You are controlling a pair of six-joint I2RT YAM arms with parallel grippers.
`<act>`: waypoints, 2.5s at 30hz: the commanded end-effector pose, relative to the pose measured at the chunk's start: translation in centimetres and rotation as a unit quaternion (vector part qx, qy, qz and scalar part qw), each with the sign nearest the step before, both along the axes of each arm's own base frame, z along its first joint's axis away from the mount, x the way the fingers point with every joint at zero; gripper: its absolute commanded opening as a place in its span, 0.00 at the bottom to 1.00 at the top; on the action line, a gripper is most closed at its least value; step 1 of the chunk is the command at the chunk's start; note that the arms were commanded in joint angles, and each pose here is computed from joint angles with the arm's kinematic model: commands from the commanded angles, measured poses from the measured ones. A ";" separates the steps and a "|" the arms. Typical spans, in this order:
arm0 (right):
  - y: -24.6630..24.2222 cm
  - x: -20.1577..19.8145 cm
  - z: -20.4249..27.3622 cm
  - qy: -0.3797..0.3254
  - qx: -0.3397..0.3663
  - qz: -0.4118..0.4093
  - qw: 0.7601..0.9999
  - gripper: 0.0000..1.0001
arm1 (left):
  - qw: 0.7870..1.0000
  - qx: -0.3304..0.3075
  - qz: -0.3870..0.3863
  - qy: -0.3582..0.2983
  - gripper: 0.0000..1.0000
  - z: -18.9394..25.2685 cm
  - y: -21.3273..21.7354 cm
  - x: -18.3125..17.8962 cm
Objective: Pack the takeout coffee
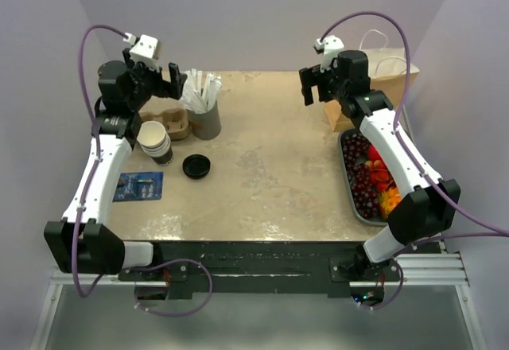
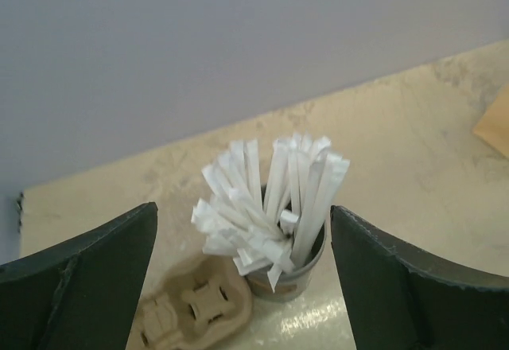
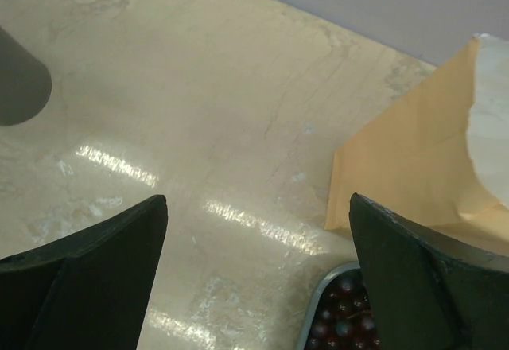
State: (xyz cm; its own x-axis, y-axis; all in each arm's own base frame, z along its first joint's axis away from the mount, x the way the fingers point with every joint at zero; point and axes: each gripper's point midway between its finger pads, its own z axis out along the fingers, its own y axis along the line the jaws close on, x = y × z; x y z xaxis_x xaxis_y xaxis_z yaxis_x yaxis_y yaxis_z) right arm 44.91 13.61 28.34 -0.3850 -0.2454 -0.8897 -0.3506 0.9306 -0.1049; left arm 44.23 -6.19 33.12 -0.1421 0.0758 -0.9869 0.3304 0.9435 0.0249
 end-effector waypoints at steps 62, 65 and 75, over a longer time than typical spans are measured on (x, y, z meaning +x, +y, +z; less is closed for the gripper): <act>5.1 -4.6 1.2 -0.004 0.037 0.196 0.980 0.98 | 0.882 0.231 -0.049 0.409 0.38 -13.8 5.0 -9.4; 5.1 -4.6 1.1 -0.003 0.037 0.196 0.980 0.98 | 0.880 0.232 -0.052 0.412 0.38 -14.1 4.9 -9.3; 5.2 -4.3 0.8 0.000 0.036 0.196 0.980 0.98 | 0.871 0.240 -0.055 0.425 0.29 -15.1 5.2 -9.4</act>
